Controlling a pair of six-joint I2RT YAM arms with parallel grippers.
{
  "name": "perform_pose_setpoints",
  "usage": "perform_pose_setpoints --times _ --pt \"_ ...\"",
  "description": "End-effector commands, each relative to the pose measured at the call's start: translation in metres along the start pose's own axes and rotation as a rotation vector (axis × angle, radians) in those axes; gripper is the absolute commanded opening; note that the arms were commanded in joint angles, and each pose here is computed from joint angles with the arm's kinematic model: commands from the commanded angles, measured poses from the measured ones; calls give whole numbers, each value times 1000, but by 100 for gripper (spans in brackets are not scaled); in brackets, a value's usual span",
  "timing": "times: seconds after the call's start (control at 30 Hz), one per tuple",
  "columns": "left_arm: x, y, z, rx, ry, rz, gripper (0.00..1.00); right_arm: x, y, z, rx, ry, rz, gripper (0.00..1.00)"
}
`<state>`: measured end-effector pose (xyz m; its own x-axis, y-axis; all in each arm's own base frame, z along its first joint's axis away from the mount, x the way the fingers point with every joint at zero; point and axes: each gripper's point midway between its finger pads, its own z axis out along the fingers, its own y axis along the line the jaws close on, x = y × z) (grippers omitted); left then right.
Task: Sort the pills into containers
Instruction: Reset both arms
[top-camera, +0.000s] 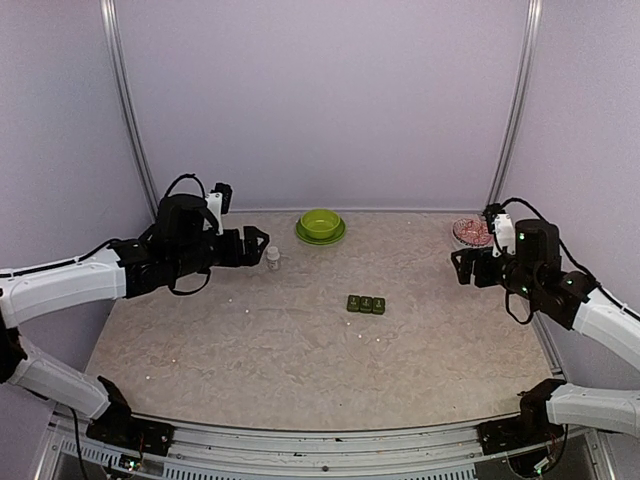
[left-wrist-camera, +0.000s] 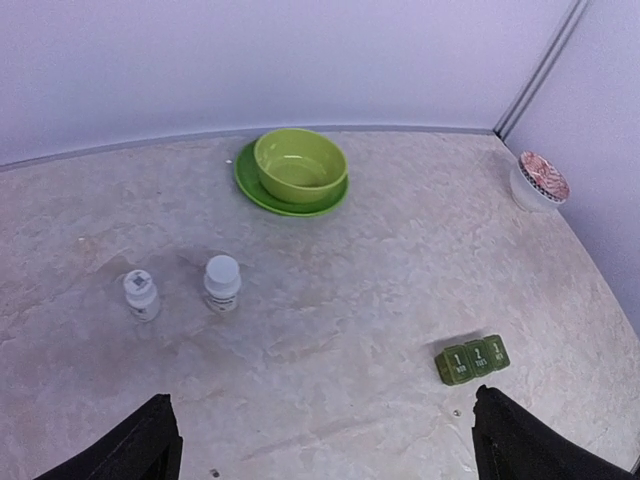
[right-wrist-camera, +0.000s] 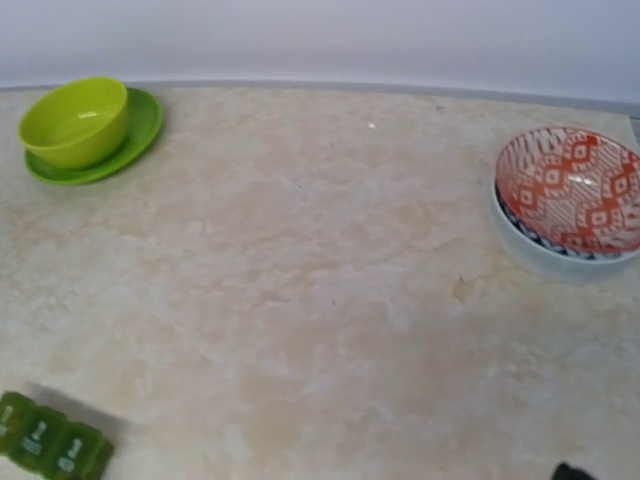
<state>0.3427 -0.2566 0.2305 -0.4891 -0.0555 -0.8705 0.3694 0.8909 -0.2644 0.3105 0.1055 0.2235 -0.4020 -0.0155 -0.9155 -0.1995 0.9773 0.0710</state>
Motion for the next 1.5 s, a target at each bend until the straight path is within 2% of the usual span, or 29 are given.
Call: perform_pose_setpoints --times 0.0,0.23,0.63,0.9,1.03,1.47 --pt "-2 28 -23 -83 -56 37 99 14 -9 0 51 58 -36 100" --pt "-5 58 -61 -188 -166 109 99 7 -18 -10 92 34 -32 100" --pt "-13 97 -115 -241 -295 51 99 -10 -46 -41 76 -47 65 100" --pt "-13 109 -126 -247 -299 34 99 -17 -47 -47 24 -74 69 100" --pt "-13 110 -124 -254 -294 37 99 -23 -56 -50 77 -86 92 100" --pt "-14 109 -123 -246 -296 24 99 -35 -55 -65 75 -153 108 100"
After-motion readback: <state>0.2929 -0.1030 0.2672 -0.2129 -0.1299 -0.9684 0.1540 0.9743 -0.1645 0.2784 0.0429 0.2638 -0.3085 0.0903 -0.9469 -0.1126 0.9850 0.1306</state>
